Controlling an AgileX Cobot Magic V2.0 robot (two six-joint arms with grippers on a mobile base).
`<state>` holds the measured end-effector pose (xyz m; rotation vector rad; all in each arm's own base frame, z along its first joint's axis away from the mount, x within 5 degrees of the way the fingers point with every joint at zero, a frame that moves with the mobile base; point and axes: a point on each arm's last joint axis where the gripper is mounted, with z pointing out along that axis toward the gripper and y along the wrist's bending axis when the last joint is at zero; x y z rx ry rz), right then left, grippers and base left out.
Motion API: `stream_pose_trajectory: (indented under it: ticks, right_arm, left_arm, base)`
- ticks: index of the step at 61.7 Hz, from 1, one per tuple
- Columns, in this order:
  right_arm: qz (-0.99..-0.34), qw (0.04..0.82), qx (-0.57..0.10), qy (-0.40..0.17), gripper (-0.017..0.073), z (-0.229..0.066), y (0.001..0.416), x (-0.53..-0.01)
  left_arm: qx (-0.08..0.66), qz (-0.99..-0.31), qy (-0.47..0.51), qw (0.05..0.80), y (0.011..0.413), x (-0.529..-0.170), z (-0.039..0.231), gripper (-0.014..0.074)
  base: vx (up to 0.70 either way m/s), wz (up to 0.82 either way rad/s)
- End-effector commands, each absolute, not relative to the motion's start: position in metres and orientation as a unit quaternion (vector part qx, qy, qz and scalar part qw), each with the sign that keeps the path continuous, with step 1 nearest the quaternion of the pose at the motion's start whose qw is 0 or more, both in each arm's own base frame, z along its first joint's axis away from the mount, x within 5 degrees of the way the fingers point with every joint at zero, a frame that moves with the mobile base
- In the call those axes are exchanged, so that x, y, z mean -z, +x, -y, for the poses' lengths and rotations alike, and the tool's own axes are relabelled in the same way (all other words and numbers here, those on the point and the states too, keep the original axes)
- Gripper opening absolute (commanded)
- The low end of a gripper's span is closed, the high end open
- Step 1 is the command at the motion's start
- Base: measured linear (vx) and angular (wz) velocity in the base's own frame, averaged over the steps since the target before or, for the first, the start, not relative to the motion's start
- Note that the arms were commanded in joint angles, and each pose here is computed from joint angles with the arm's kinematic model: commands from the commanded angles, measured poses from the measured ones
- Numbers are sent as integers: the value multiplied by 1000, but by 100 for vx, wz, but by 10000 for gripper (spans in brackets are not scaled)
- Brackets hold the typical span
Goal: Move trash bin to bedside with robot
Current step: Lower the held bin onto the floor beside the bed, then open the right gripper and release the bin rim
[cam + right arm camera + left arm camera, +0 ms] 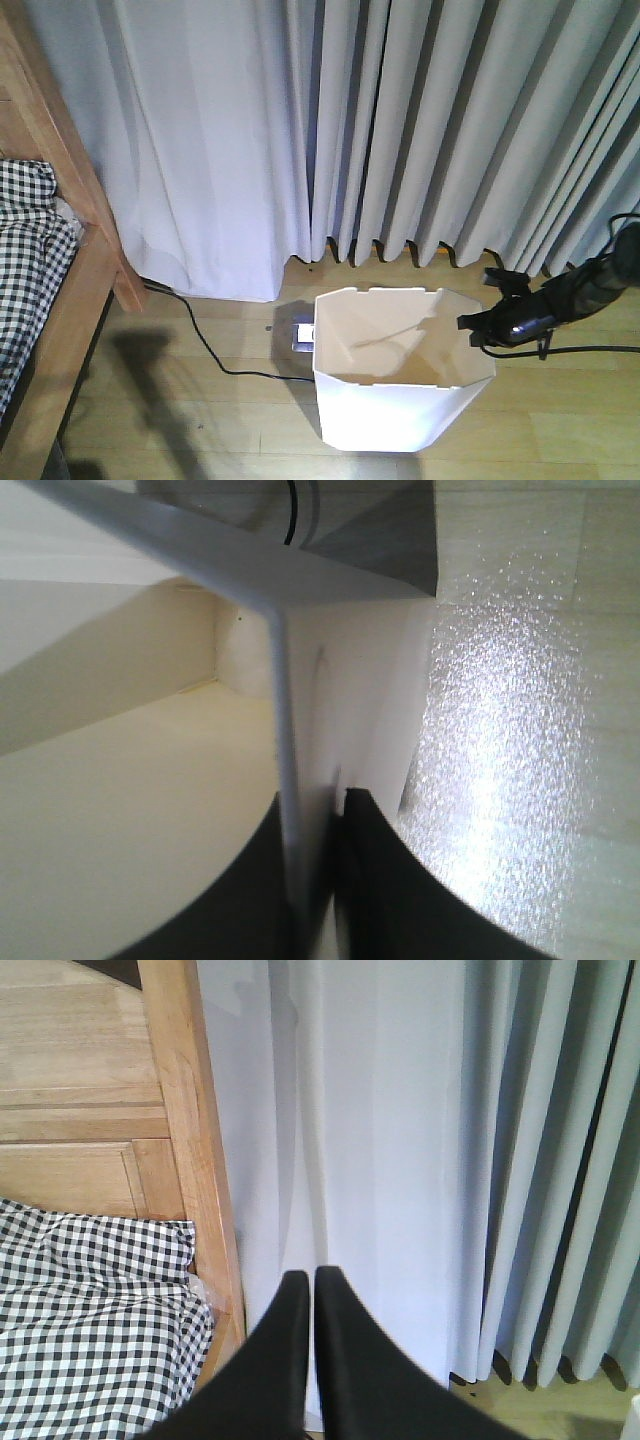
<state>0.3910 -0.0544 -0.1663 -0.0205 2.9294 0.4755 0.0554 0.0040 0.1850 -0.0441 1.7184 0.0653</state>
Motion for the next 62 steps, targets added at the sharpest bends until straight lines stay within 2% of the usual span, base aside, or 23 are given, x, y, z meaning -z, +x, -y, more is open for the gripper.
stream_pose_trajectory:
  ticks: [1, 11, 33, 51, 62]
  right_arm:
    - [-969, 102, -226, 3, 19, 43, 419, 141]
    - [-966, 91, -239, -31, 24, 30, 426, 162]
    - [-968, 97, -233, -7, 53, 29, 437, 183]
    - [-970, 83, -228, -9, 107, 29, 430, 200]
    - [-970, 77, -229, -17, 178, 29, 428, 201]
  left_arm:
    - [-28, -735, -20, 677, 56, -186, -4, -6]
    - [-28, -735, -20, 677, 56, -186, -4, -6]
    - [-28, -735, -20, 677, 56, -186, -4, -6]
    - [-28, -735, -20, 677, 56, -186, -4, -6]
    - [-28, -735, -20, 677, 56, -186, -4, -6]
  base:
    - [0, 0]
    - [0, 0]
    - [0, 0]
    - [0, 0]
    - [0, 0]
